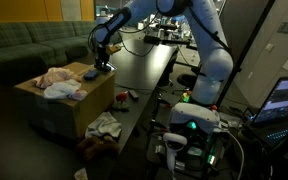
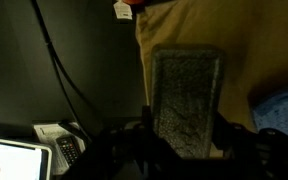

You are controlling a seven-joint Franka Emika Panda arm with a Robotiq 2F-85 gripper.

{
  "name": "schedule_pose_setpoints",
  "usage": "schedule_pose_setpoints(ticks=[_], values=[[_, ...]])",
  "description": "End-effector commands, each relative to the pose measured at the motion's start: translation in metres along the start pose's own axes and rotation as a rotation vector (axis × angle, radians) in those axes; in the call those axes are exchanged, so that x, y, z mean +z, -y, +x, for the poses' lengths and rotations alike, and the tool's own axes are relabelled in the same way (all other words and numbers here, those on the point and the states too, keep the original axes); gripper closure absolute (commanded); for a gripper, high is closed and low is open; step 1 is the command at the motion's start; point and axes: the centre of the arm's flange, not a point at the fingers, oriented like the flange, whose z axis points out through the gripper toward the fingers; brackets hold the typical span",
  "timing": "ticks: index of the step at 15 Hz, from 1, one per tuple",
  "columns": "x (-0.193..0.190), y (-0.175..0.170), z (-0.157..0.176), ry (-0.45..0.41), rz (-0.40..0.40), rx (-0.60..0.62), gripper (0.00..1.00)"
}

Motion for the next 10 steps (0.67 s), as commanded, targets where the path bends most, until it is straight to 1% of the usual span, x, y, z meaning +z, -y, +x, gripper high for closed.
schedule_pose_setpoints(ticks=[1, 4, 7, 10], values=[[-0.028, -0.005, -0.014, -0.008, -0.014, -0.003, 0.7], [-0.041, -0.021, -0.025, -0.016, -0.019, 0.028, 0.7], [-0.049, -0.051, -0.045, -0.016, -0.021, 0.08, 0.7], [-0.049, -0.087, -0.073, 0.004, -0.018, 0.14, 0.7]])
